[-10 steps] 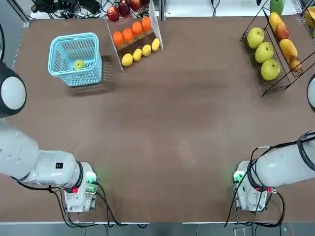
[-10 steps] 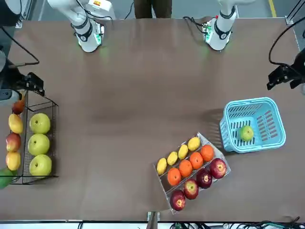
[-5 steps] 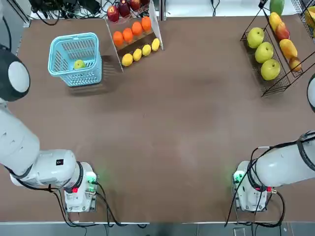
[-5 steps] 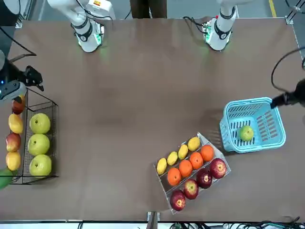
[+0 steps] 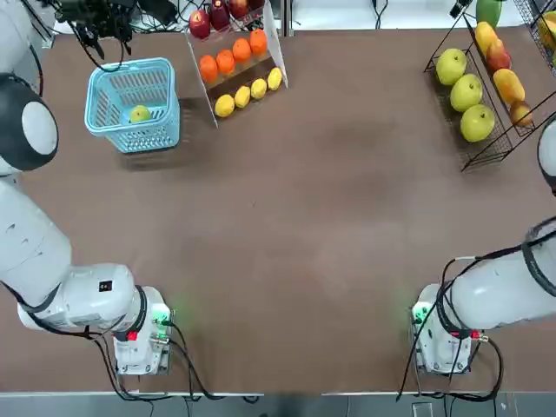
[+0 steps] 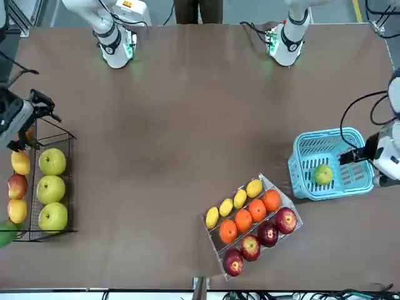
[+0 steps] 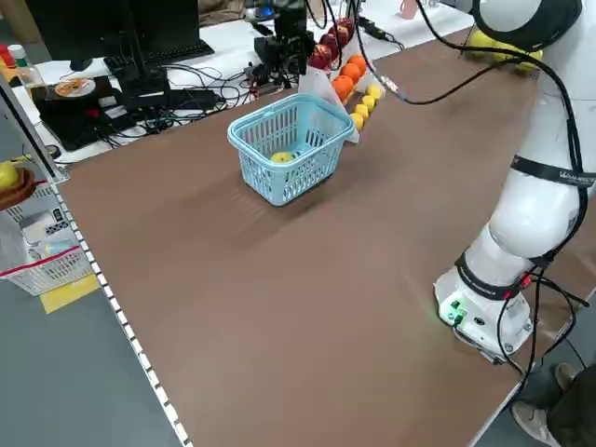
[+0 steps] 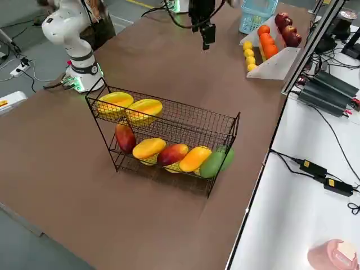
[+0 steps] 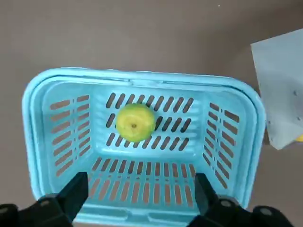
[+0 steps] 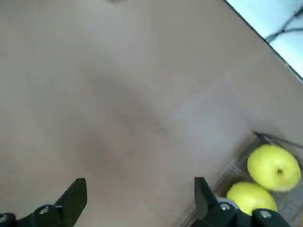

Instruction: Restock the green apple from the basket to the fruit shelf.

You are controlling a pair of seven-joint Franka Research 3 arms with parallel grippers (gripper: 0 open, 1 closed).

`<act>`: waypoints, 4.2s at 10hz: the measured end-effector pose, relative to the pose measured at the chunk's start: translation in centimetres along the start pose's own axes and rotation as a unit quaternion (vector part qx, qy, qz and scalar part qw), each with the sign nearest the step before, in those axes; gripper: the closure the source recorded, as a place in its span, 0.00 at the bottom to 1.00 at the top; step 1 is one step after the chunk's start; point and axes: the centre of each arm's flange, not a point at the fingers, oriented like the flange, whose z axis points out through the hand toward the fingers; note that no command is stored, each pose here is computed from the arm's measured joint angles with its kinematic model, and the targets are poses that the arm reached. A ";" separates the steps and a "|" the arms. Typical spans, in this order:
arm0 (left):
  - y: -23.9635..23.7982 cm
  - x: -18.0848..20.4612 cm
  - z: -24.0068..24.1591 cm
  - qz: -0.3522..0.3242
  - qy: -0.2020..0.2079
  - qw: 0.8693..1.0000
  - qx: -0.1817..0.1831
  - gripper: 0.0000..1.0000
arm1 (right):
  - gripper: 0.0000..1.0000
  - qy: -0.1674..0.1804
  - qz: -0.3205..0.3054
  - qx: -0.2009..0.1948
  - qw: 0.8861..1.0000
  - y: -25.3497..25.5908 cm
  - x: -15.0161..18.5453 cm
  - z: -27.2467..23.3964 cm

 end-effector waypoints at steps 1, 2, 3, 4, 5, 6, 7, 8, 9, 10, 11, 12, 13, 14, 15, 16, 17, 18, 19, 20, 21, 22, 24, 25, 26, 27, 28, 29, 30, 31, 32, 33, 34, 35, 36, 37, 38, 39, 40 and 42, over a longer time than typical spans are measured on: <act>-0.3 -0.1 2.2 -0.003 0.005 1.000 0.000 0.01 | 0.00 0.017 -0.038 0.016 0.999 1.1 0.5 2.0; -1.2 -0.4 4.4 -0.009 0.008 1.000 -0.001 0.01 | 0.00 0.045 -0.074 0.031 0.996 2.8 0.4 4.0; -2.3 -0.8 6.1 -0.018 0.009 1.000 -0.001 0.01 | 0.00 0.072 -0.100 0.043 0.991 4.3 0.1 5.7; -3.1 -1.0 7.1 -0.023 0.013 1.000 -0.002 0.01 | 0.00 0.096 -0.124 0.050 0.986 5.2 0.2 6.9; -3.6 -1.1 7.8 -0.028 0.023 0.999 -0.003 0.01 | 0.00 0.120 -0.144 0.054 0.981 5.5 0.7 7.7; -4.4 -1.3 8.7 -0.032 0.032 0.999 -0.004 0.01 | 0.00 0.148 -0.161 0.064 0.974 5.4 1.3 8.3; -5.0 -1.6 10.0 -0.033 0.036 0.999 -0.004 0.01 | 0.00 0.178 -0.175 0.076 0.965 5.1 1.9 8.8; -5.3 -1.9 11.6 -0.034 0.035 0.999 -0.004 0.02 | 0.00 0.209 -0.187 0.091 0.956 4.8 2.2 9.8; -5.2 -1.9 13.0 -0.034 0.035 0.999 -0.005 0.02 | 0.00 0.232 -0.199 0.103 0.947 4.7 2.2 10.9; -5.0 -1.6 14.3 -0.033 0.034 0.999 -0.006 0.02 | 0.00 0.249 -0.210 0.112 0.939 4.5 2.2 11.8; -4.8 -1.5 15.4 -0.032 0.032 0.999 -0.008 0.03 | 0.00 0.270 -0.223 0.125 0.928 4.1 2.2 12.3; -4.6 -1.4 16.3 -0.030 0.032 0.999 -0.009 0.03 | 0.00 0.292 -0.237 0.138 0.916 3.8 2.1 12.7; -4.2 -1.3 17.0 -0.029 0.030 0.999 -0.011 0.03 | 0.00 0.313 -0.249 0.150 0.904 3.4 2.1 13.0; -3.7 -1.3 17.7 -0.025 0.026 0.999 -0.013 0.03 | 0.00 0.331 -0.259 0.162 0.893 3.1 1.9 13.4; -3.5 -1.3 18.3 -0.023 0.023 0.999 -0.014 0.04 | 0.00 0.342 -0.267 0.171 0.885 2.9 1.7 13.9; -3.5 -1.4 18.8 -0.023 0.022 0.999 -0.014 0.04 | 0.00 0.354 -0.270 0.183 0.876 2.7 1.5 14.4; -3.5 -1.3 19.2 -0.024 0.025 0.999 -0.014 0.04 | 0.00 0.364 -0.272 0.194 0.869 2.6 1.4 15.1; -3.5 -1.2 19.3 -0.024 0.029 0.999 -0.014 0.04 | 0.00 0.371 -0.271 0.204 0.864 2.6 1.3 15.9; -3.5 -1.1 19.2 -0.024 0.034 0.999 -0.015 0.04 | 0.00 0.380 -0.271 0.212 0.859 2.7 1.1 16.7; -3.5 -0.9 19.0 -0.024 0.043 0.999 -0.015 0.04 | 0.00 0.387 -0.273 0.217 0.854 2.8 0.9 17.2; -3.4 -0.8 19.1 -0.024 0.049 0.998 -0.015 0.04 | 0.00 0.396 -0.276 0.225 0.846 2.7 0.8 17.5; -3.3 -0.7 19.6 -0.023 0.054 0.998 -0.016 0.04 | 0.00 0.408 -0.281 0.232 0.837 2.4 0.9 17.7; -3.2 -0.5 20.7 -0.023 0.055 0.998 -0.017 0.04 | 0.00 0.434 -0.292 0.234 0.820 2.0 0.5 19.1; -3.2 -0.5 20.9 -0.023 0.055 0.998 -0.017 0.04 | 0.00 0.443 -0.296 0.233 0.813 2.0 0.3 19.9; -3.2 -0.4 20.8 -0.022 0.056 0.998 -0.017 0.07 | 0.00 0.452 -0.298 0.235 0.807 1.9 0.3 20.2; -3.2 -0.4 20.8 -0.022 0.056 0.998 -0.017 0.08 | 0.00 0.464 -0.296 0.242 0.799 1.6 0.5 20.3; -3.2 -0.4 20.9 -0.022 0.056 0.998 -0.017 0.11 | 0.00 0.474 -0.292 0.250 0.792 1.4 0.6 20.7; -3.2 -0.3 20.9 -0.022 0.057 0.998 -0.017 0.11 | 0.00 0.482 -0.289 0.255 0.787 1.4 0.8 21.0; -3.2 -0.2 20.8 -0.023 0.059 0.998 -0.017 0.10 | 0.00 0.486 -0.288 0.259 0.783 1.3 0.9 21.2; -3.1 0.0 20.8 -0.022 0.060 0.998 -0.018 0.10 | 0.00 0.491 -0.286 0.263 0.780 1.2 0.9 21.4; -3.0 0.0 21.0 -0.021 0.059 0.998 -0.018 0.08 | 0.00 0.498 -0.281 0.269 0.775 1.1 0.8 21.7; -2.9 0.0 21.4 -0.020 0.056 0.998 -0.018 0.07 | 0.00 0.505 -0.275 0.273 0.771 1.0 0.8 22.1; -2.8 0.0 21.9 -0.020 0.052 0.998 -0.018 0.02 | 0.00 0.511 -0.270 0.275 0.768 0.9 0.7 22.3; -2.9 0.0 22.3 -0.021 0.051 0.998 -0.019 0.01 | 0.00 0.521 -0.265 0.278 0.762 0.8 0.8 22.4; -2.9 0.0 22.2 -0.021 0.052 0.998 -0.019 0.01 | 0.00 0.538 -0.265 0.282 0.749 0.4 0.9 22.9; -2.9 0.0 22.2 -0.021 0.052 0.998 -0.019 0.01 | 0.00 0.555 -0.269 0.284 0.735 0.0 1.2 23.6; -2.9 0.0 22.2 -0.021 0.052 0.998 -0.019 0.01 | 0.00 0.563 -0.272 0.285 0.727 -0.3 1.5 24.6; -2.9 0.0 22.2 -0.021 0.052 0.998 -0.019 0.01 | 0.00 0.568 -0.273 0.287 0.722 -0.4 1.7 25.4; -2.9 0.0 22.2 -0.021 0.052 0.998 -0.019 0.01 | 0.00 0.573 -0.271 0.286 0.718 -0.4 1.8 25.9; -2.9 0.0 22.2 -0.020 0.052 0.998 -0.019 0.04 | 0.00 0.593 -0.267 0.287 0.703 -1.0 2.4 26.7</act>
